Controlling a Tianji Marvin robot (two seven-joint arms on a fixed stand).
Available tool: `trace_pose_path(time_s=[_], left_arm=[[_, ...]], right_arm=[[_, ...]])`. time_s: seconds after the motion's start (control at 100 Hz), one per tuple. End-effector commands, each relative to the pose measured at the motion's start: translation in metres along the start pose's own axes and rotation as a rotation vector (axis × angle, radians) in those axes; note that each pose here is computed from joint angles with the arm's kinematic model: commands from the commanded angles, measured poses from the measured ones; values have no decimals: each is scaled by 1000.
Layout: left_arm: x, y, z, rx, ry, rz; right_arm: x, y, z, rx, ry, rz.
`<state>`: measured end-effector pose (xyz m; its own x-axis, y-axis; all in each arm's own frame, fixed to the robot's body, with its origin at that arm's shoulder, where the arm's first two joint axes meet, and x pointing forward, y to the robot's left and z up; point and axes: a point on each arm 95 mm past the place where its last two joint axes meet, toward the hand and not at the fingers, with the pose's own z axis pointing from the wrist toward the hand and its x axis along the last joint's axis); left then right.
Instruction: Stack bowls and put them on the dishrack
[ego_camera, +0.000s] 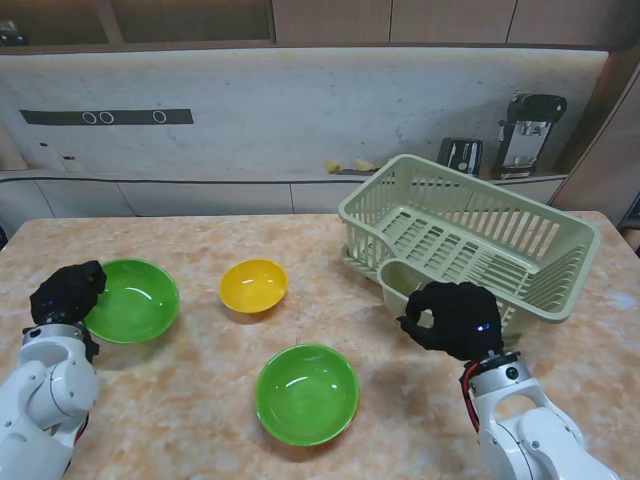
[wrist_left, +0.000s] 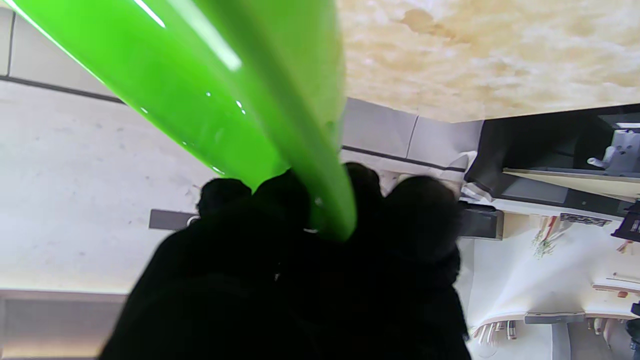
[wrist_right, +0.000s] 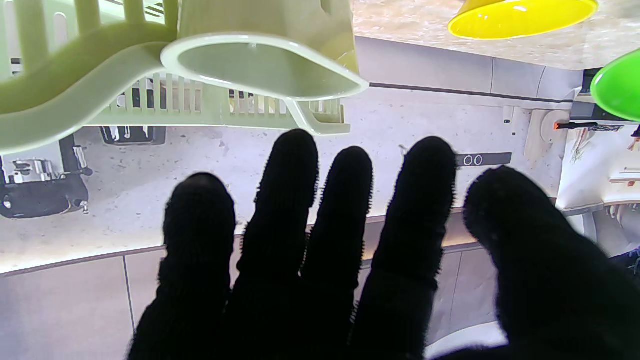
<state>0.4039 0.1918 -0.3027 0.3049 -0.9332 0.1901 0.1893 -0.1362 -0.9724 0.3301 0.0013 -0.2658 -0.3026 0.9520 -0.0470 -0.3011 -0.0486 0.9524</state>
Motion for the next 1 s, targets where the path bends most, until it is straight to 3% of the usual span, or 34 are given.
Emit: trace_pose_path(time_s=[0.0, 0.34, 0.58, 0.77, 0.99], left_arm=[[6, -7, -4, 16, 24, -18], [30, -40, -26, 79, 137, -146], [53, -56, -44, 80, 234, -213], [77, -59, -57, 39, 311, -270], [110, -50, -68, -44, 400, -330]], right_arm=[[3, -2, -3, 15, 5, 7], [3, -2, -3, 15, 5, 7], [3, -2, -3, 15, 5, 7], [3, -2, -3, 15, 5, 7], [3, -2, -3, 15, 5, 7]])
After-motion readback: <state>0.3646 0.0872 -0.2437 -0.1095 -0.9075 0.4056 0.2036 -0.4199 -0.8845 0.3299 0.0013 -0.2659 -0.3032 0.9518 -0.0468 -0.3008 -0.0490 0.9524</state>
